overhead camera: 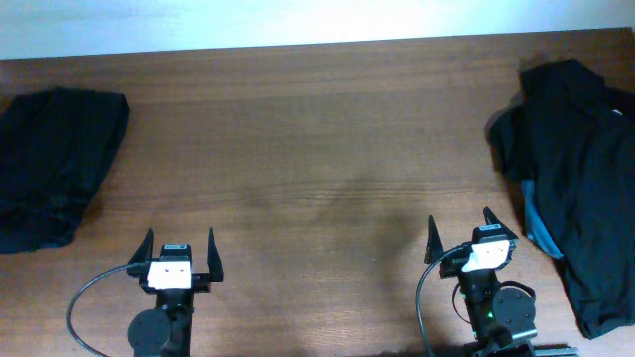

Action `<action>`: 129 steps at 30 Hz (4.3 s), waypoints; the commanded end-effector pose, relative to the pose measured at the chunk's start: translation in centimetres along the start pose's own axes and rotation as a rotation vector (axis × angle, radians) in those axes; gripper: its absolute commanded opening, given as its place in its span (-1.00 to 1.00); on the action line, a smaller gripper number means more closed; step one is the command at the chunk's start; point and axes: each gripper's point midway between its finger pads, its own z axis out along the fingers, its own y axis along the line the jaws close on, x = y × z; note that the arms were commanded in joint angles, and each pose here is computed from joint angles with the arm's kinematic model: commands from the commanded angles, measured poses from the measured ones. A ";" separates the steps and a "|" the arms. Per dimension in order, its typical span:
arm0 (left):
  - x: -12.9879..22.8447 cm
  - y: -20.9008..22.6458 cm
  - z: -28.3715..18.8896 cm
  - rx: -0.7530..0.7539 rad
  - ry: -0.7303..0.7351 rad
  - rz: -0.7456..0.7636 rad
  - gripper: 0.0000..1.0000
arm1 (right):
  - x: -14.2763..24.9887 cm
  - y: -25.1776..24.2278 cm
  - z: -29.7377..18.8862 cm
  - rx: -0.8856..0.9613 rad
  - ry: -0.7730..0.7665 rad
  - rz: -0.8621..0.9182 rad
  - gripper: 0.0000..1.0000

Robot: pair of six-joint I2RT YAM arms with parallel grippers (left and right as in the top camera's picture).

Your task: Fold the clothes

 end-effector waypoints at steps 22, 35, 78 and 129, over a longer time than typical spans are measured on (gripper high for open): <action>0.2 0.0 0.0 -0.005 -0.001 -0.013 0.99 | 0.2 -0.3 0.0 0.016 0.003 0.002 0.98; 0.2 0.0 0.0 -0.005 0.000 -0.013 0.99 | 0.2 -0.3 0.0 0.016 0.003 0.002 0.98; 0.2 0.0 0.0 -0.005 0.000 -0.013 0.99 | -18.6 -1.5 2.2 0.036 0.280 0.081 0.98; 0.2 0.0 0.0 -0.005 -0.001 -0.013 0.99 | -2.1 -17.5 21.9 0.290 1.136 0.137 0.79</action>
